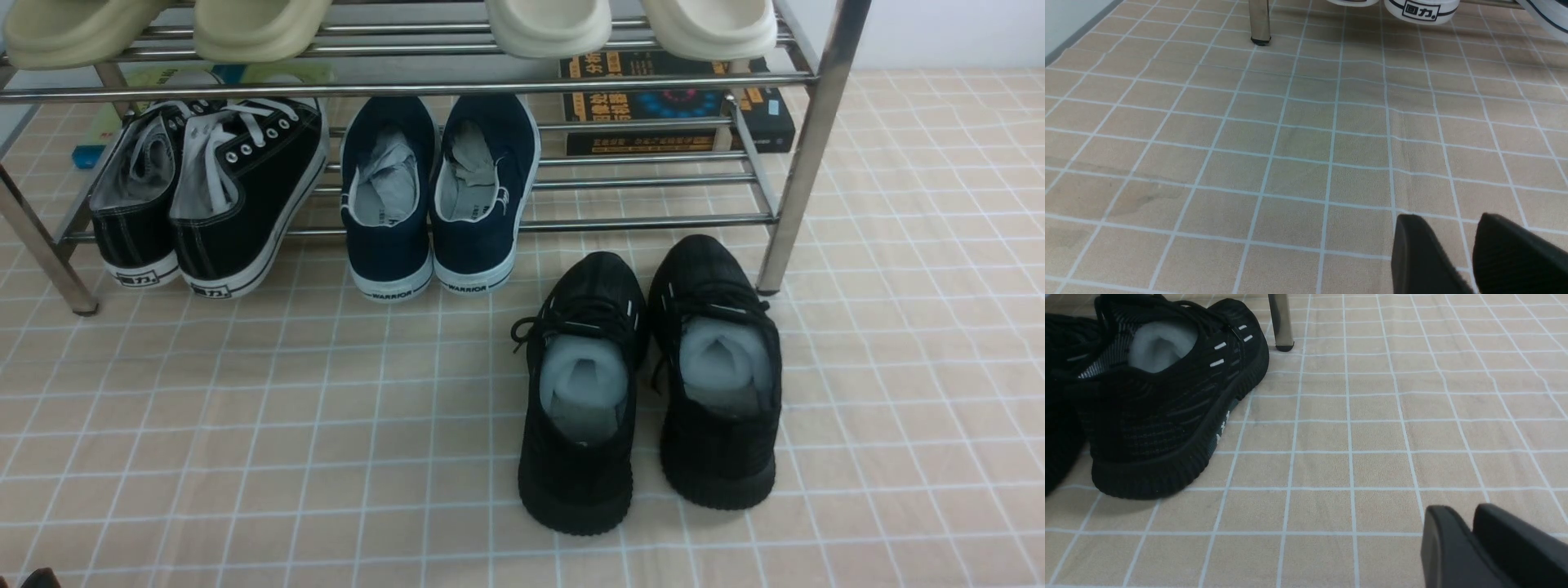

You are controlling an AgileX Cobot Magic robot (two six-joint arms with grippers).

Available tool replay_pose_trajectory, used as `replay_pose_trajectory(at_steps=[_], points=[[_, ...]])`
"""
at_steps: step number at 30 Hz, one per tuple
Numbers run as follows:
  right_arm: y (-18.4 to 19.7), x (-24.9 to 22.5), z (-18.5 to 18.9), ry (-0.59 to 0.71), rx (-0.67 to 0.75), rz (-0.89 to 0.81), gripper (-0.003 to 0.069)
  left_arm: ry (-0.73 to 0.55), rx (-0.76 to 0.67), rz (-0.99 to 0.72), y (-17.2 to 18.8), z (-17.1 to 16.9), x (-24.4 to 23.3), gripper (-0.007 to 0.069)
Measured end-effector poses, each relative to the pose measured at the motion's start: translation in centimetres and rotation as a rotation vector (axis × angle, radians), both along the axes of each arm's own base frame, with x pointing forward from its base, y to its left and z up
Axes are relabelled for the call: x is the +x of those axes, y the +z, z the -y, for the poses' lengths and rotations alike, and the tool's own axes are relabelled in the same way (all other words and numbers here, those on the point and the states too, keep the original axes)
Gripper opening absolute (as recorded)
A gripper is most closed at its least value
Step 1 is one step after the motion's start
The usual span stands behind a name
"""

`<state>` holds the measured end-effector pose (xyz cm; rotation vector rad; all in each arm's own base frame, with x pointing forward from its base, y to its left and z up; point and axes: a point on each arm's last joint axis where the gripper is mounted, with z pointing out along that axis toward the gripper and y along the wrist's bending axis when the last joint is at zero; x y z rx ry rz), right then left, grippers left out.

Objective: Take the shoes off the shelf from the light coffee tablecloth by hand.

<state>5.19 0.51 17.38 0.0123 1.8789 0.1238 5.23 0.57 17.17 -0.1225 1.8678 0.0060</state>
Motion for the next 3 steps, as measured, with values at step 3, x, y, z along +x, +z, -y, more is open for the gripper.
replay_pose_trajectory(at_steps=[3], points=[[0.0,0.0,0.0,0.0,0.0,0.0,0.0127,0.0,0.0,0.0,0.0,0.0,0.0,0.0239]])
